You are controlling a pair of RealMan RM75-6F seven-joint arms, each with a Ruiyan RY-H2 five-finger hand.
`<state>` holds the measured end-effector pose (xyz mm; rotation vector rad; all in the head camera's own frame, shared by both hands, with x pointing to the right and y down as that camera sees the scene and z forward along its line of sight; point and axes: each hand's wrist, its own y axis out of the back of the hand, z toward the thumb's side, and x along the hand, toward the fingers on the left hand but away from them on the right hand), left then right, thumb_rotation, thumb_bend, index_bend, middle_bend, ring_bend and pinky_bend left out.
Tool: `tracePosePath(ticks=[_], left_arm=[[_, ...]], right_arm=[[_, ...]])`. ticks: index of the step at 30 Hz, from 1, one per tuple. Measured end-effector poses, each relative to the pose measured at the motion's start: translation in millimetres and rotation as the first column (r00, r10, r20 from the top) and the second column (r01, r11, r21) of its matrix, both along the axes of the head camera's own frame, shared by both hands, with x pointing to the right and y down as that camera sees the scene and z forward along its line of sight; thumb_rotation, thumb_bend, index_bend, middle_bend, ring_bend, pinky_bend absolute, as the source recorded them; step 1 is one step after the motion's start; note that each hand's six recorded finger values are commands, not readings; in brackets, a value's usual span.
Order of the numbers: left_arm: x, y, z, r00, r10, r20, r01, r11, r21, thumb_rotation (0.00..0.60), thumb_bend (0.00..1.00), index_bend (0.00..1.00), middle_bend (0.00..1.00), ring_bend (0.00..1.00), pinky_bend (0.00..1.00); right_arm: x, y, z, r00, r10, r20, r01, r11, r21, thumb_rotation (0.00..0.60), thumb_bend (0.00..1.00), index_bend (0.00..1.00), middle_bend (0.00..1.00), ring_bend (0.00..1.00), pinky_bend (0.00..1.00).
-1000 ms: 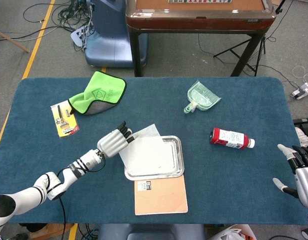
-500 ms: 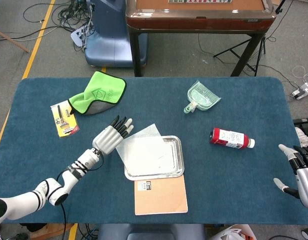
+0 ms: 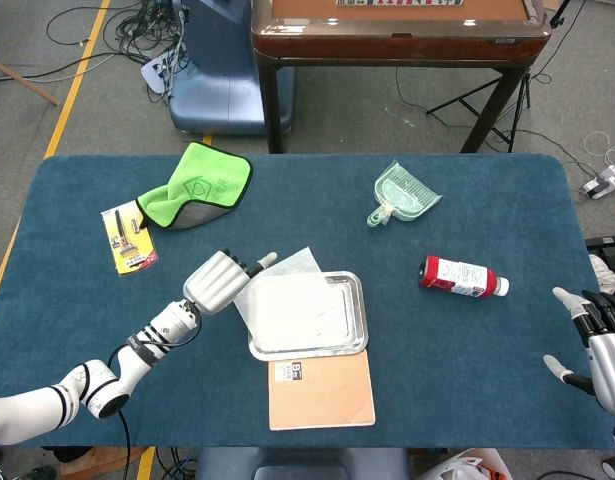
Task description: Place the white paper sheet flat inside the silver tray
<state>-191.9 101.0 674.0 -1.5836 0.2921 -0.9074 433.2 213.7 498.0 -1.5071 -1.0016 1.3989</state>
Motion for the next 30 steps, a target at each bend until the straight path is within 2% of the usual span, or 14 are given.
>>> tracePosePath(ticks=[3,5,7,9,13,22,30], left_arm=[[5.8,5.3,4.3,1.0,-0.005,-0.004,0.005,0.996,-0.088,0.598,0.25,0.14,1.0,1.0,1.0],[9.7,9.3,7.3,1.0,-0.019,-0.006,0.017,0.988,-0.156,0.576,0.28,0.12,1.0,1.0,1.0],[13.9,13.5,9.9,1.0,-0.026,-0.002,0.025,0.975,-0.22,0.475,0.3,0.1,1.0,1.0,1.0],[17.1,17.0,12.4,1.0,-0.03,0.006,0.03,0.963,-0.268,0.411,0.31,0.09,1.0,1.0,1.0],[24.3,25.2,18.3,0.999,-0.042,0.026,0.049,0.927,-0.373,0.376,0.31,0.07,1.0,1.0,1.0],[43.9,29.7,25.1,0.996,-0.068,0.051,0.084,0.883,-0.463,0.357,0.31,0.07,1.0,1.0,1.0],[58.1,28.9,36.4,0.992,-0.086,0.096,0.122,0.86,-0.496,0.35,0.31,0.07,1.0,1.0,1.0]], right_arm=[[0.8,-0.2,0.3,1.0,0.003,-0.001,-0.003,1.0,-0.001,0.6,0.11,0.17,0.25,0.14,0.17],[1.0,-0.4,0.7,1.0,0.004,-0.001,-0.004,1.0,-0.002,0.6,0.11,0.17,0.25,0.14,0.17],[1.4,-0.5,1.3,1.0,0.005,-0.001,-0.005,1.0,-0.003,0.6,0.11,0.17,0.25,0.14,0.17],[1.6,-0.8,2.4,1.0,0.005,-0.001,-0.005,1.0,-0.006,0.6,0.11,0.17,0.25,0.14,0.17],[2.3,-1.4,3.6,1.0,0.006,0.002,-0.006,1.0,-0.006,0.6,0.11,0.17,0.25,0.14,0.17],[5.4,-0.9,3.5,1.0,0.013,0.003,-0.013,1.0,-0.006,0.6,0.11,0.17,0.25,0.14,0.17],[6.5,-1.1,4.3,1.0,0.016,0.002,-0.016,1.0,-0.009,0.6,0.11,0.17,0.25,0.14,0.17]])
